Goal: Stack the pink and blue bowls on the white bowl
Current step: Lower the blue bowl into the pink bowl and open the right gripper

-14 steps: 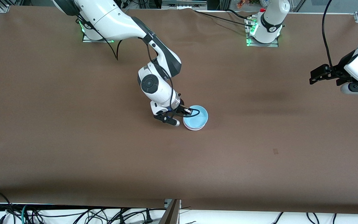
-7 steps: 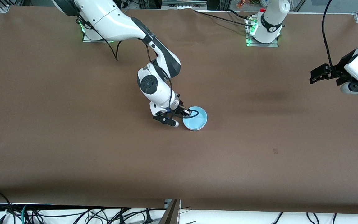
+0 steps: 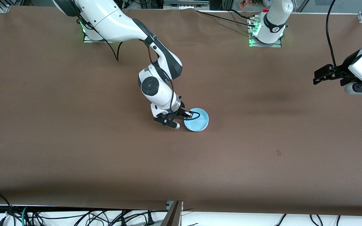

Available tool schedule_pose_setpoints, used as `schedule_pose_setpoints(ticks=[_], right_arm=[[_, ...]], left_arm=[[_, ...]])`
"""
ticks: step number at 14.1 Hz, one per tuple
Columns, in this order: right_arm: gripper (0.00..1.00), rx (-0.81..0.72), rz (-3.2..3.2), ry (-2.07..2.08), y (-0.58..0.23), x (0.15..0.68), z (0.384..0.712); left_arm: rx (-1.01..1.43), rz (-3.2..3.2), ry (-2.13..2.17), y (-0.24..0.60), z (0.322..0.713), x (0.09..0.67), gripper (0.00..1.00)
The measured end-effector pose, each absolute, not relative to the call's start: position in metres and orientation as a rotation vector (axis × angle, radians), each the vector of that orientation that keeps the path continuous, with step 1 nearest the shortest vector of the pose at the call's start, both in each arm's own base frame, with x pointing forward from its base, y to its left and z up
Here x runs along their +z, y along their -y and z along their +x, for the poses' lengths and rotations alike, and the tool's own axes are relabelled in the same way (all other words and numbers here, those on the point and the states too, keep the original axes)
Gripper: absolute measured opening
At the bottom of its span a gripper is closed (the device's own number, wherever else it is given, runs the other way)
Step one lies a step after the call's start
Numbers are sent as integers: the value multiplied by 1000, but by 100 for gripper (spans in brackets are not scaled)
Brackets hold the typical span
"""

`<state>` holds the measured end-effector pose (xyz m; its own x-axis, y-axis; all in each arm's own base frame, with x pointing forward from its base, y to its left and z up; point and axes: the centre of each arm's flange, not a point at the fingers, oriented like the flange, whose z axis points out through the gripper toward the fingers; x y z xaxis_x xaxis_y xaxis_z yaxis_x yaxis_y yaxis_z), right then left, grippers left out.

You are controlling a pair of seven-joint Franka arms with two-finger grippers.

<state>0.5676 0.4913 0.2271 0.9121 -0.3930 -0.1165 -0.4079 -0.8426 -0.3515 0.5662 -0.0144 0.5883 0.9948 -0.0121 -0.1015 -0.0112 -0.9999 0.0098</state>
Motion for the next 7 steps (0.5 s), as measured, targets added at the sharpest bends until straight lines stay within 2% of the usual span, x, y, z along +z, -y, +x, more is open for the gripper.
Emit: schedule_pose_setpoints(ticks=[4, 7], right_arm=[[6, 59, -2703, -588, -491, 224, 567], [33, 27, -2675, -589, -495, 237, 574]], left_arm=[[-160, 3128, 18, 14, 566, 588, 100], [-160, 3128, 18, 14, 566, 588, 100]])
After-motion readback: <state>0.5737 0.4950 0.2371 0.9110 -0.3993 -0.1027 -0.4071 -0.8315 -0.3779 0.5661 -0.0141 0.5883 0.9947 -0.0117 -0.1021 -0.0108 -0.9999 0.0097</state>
